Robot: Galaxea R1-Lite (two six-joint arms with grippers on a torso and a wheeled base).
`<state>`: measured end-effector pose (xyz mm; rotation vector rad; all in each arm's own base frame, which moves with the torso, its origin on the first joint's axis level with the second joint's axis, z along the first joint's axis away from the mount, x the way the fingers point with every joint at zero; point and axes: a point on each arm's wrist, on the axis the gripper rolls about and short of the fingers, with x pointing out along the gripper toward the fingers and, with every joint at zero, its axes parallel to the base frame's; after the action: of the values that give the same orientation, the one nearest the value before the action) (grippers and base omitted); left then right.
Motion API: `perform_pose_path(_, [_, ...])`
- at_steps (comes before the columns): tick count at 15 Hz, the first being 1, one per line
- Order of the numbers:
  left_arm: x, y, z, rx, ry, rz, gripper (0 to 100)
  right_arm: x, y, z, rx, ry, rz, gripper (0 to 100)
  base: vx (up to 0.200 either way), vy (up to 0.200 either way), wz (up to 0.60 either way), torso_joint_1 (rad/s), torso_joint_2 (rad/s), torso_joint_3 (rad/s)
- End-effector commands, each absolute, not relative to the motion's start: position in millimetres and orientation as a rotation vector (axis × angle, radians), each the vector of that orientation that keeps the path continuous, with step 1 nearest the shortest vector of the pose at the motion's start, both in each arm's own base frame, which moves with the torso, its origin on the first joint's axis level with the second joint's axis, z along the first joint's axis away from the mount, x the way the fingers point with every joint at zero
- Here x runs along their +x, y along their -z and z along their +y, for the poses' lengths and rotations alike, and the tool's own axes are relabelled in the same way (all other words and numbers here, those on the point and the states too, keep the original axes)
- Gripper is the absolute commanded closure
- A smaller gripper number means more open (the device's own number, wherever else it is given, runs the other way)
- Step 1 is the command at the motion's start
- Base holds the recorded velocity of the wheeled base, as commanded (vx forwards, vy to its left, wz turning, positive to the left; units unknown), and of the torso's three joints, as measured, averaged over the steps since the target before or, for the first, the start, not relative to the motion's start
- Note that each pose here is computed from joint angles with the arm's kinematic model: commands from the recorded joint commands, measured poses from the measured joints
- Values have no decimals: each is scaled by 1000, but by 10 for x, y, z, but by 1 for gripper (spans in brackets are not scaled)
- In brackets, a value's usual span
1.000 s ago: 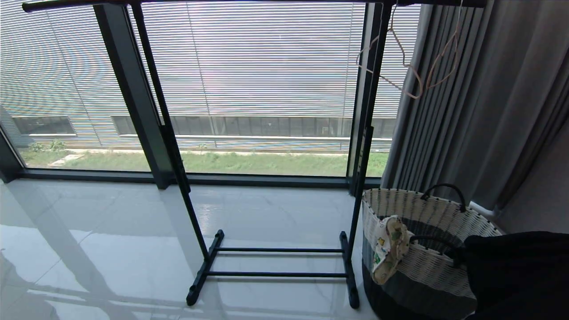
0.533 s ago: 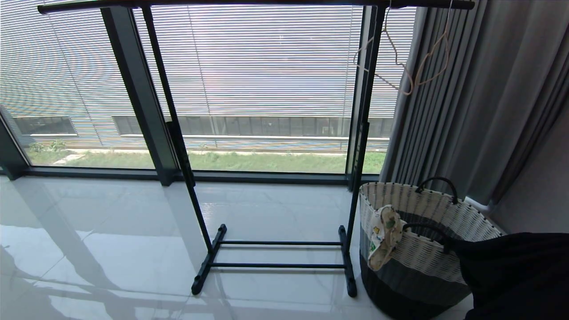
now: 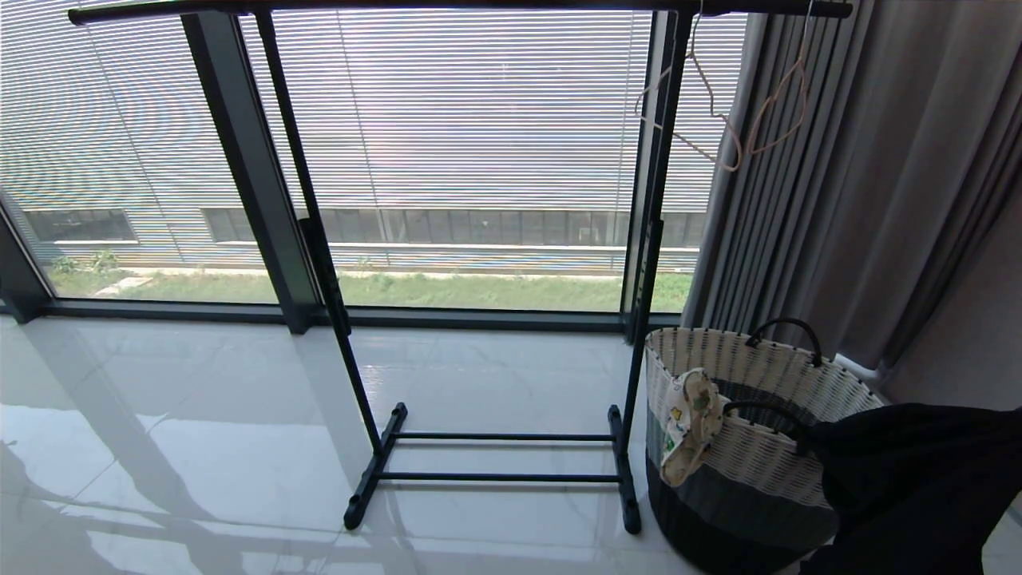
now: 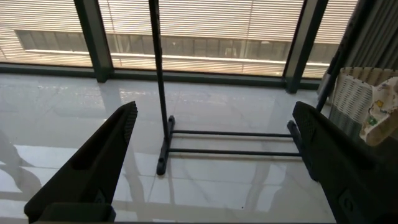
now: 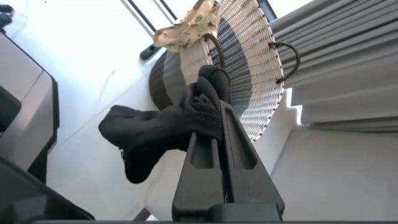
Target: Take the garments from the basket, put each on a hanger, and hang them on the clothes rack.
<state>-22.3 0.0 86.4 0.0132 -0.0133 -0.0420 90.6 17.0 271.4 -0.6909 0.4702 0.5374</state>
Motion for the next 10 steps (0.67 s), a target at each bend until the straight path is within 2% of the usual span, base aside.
perform_pose_path(1, [61, -1643, -9, -120, 96, -16, 0, 925, -2707, 217, -672, -576, 470, 100, 0, 0, 0, 0, 0, 0])
perform_pose_path(2, [333, -1964, -29, -146, 93, -13, 0, 958, -2713, 239, -666, -587, 468, 100, 0, 0, 0, 0, 0, 0])
perform_pose_path(3, [643, -2110, -68, -136, 115, 43, 0, 1048, -2723, 278, -658, -597, 448, 100, 0, 0, 0, 0, 0, 0])
perform_pose_path(6, [1085, -1988, -396, -77, 347, 258, 0, 1230, -2801, 492, -641, -687, 356, 100, 0, 0, 0, 0, 0, 0])
perform_pose_path(10, [1425, -1966, -946, -21, 578, 360, 0, 1514, -2843, 800, -606, -779, 329, 100, 0, 0, 0, 0, 0, 0])
